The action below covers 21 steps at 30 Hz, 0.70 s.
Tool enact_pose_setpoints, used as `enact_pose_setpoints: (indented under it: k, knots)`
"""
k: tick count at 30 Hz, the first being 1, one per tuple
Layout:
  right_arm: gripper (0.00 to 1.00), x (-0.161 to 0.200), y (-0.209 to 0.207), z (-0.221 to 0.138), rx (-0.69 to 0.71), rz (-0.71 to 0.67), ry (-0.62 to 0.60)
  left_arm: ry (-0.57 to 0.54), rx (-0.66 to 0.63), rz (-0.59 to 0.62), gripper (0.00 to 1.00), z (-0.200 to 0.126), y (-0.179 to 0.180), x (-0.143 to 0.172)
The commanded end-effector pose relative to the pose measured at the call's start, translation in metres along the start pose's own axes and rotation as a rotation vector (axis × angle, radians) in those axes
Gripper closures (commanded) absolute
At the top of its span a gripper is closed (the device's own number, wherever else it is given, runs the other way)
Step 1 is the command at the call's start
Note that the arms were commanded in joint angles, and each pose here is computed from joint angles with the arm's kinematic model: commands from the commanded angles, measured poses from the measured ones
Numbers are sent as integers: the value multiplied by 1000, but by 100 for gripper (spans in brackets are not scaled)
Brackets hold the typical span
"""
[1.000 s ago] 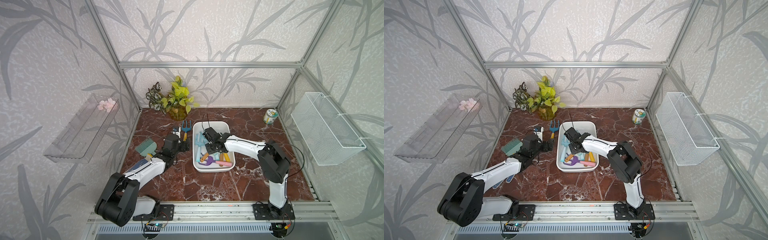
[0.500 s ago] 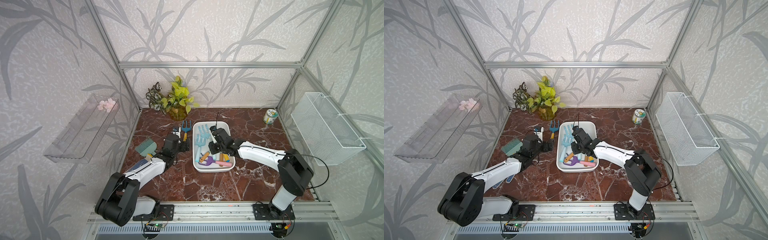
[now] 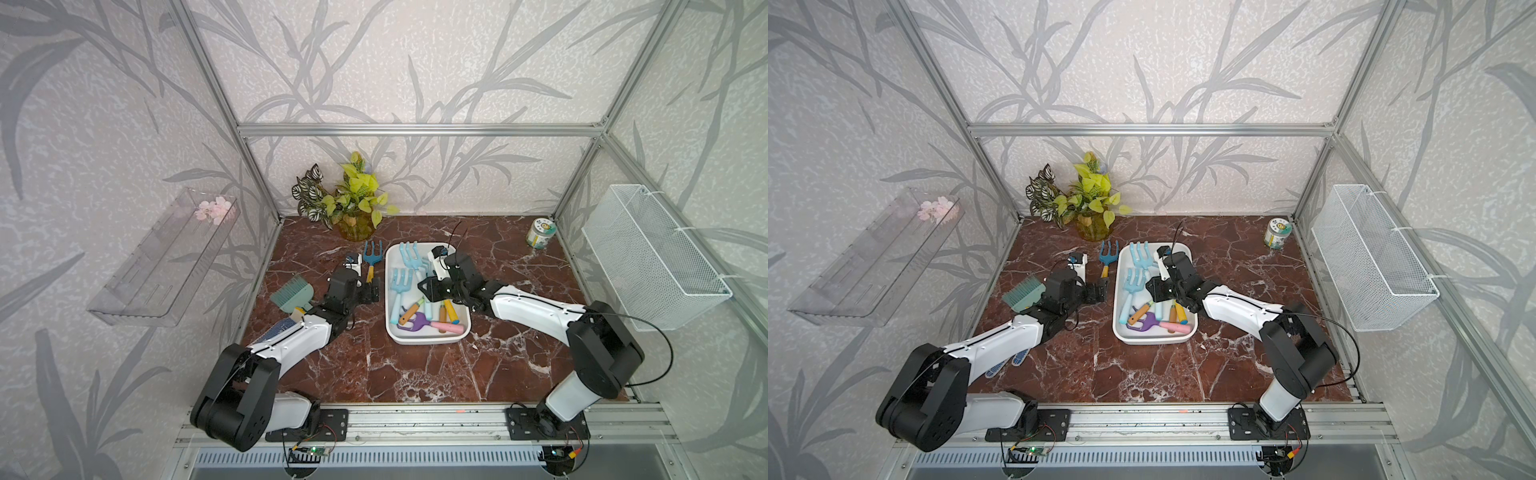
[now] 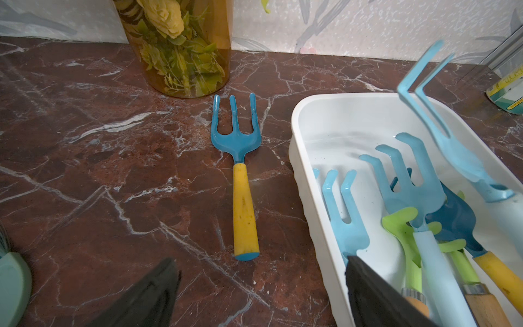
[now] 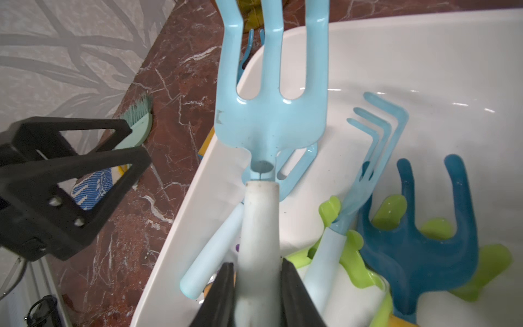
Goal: Take the hand rake out of the storage box
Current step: Pick up the rake from the storage box.
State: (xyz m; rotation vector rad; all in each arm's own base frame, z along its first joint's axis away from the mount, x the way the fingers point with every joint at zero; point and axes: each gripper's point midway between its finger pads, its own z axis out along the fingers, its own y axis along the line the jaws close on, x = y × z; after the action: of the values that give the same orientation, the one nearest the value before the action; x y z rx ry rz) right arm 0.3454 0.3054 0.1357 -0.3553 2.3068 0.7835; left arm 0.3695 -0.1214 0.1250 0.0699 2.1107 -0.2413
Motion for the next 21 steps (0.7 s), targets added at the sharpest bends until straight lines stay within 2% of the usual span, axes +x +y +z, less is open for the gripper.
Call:
enact_pose_setpoints:
  k: [1, 8, 17, 21]
  knots:
    - [83, -23, 14, -21, -29, -37, -87, -20, 16, 5, 7, 1, -5, -11]
    - [83, -28, -12, -52, 99, -83, -121, -22, 20, 8, 7, 0, -6, -13]
    - [84, -16, -96, -90, 420, -129, -99, -1, 28, 18, 8, 3, -8, -12]
    - [84, -9, -130, -95, 515, -120, -57, 7, 31, 22, 9, 5, -9, -12]
